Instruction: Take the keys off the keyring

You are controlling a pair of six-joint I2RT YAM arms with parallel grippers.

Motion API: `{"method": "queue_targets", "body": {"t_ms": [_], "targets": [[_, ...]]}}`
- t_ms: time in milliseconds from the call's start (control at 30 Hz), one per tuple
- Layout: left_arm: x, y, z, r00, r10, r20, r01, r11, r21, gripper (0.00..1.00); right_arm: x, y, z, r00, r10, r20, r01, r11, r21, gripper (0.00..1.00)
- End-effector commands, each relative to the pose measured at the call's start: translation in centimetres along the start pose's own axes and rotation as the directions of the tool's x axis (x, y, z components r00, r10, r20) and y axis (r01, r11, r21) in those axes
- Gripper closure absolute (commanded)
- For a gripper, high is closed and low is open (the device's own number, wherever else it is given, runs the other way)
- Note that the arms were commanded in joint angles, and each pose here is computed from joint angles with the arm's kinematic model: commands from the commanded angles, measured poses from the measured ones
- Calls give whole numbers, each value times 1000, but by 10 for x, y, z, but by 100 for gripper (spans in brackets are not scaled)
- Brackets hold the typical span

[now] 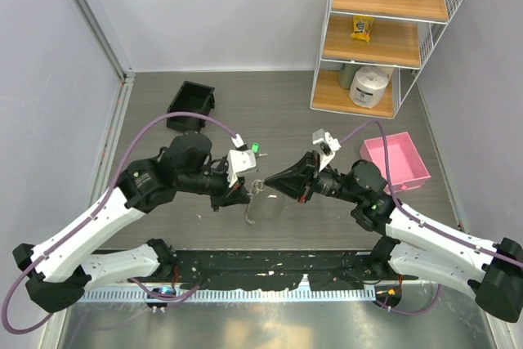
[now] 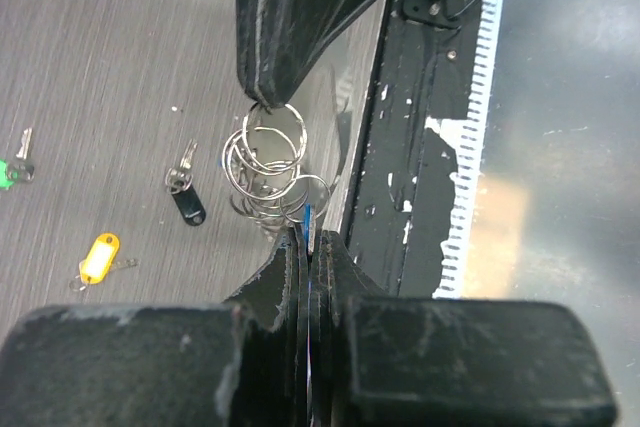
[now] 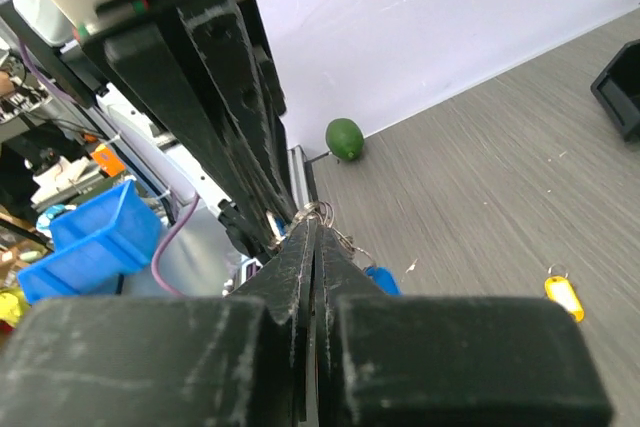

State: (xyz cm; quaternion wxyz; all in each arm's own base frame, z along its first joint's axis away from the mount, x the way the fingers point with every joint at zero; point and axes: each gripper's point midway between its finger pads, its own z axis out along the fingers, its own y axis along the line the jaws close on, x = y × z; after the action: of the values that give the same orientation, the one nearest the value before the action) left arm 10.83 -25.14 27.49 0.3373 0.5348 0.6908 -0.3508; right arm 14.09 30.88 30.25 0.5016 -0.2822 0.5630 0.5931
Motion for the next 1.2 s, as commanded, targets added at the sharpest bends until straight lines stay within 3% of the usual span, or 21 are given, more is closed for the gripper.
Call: {"method": "queue_targets", "body": {"t_ms": [0,300,700,767,867,1167], "targets": [[1,12,12,1000,3,15,-2,999,-42,100,-33,8,0,992,30,125,-30,1000,-3,95],[-29,20,-5,994,46,102,-34,992,-118,100,-6,-2,-6,998,-56,-11,57,998,34,95],[-42,13,-16,993,55,108,-44,994,-101,100,23,7,0,982,-134,-132,134,991,-14,94],[-43,11,-18,992,60,114,-50,995,-92,100,24,10,2,981,-139,-136,137,990,-29,92],[-46,5,-19,990,70,125,-63,996,-65,100,27,12,2,978,-148,-145,144,989,-37,79],[-45,-15,-20,986,96,137,-103,994,44,100,11,12,-3,962,-237,-135,237,971,-14,64]]}}
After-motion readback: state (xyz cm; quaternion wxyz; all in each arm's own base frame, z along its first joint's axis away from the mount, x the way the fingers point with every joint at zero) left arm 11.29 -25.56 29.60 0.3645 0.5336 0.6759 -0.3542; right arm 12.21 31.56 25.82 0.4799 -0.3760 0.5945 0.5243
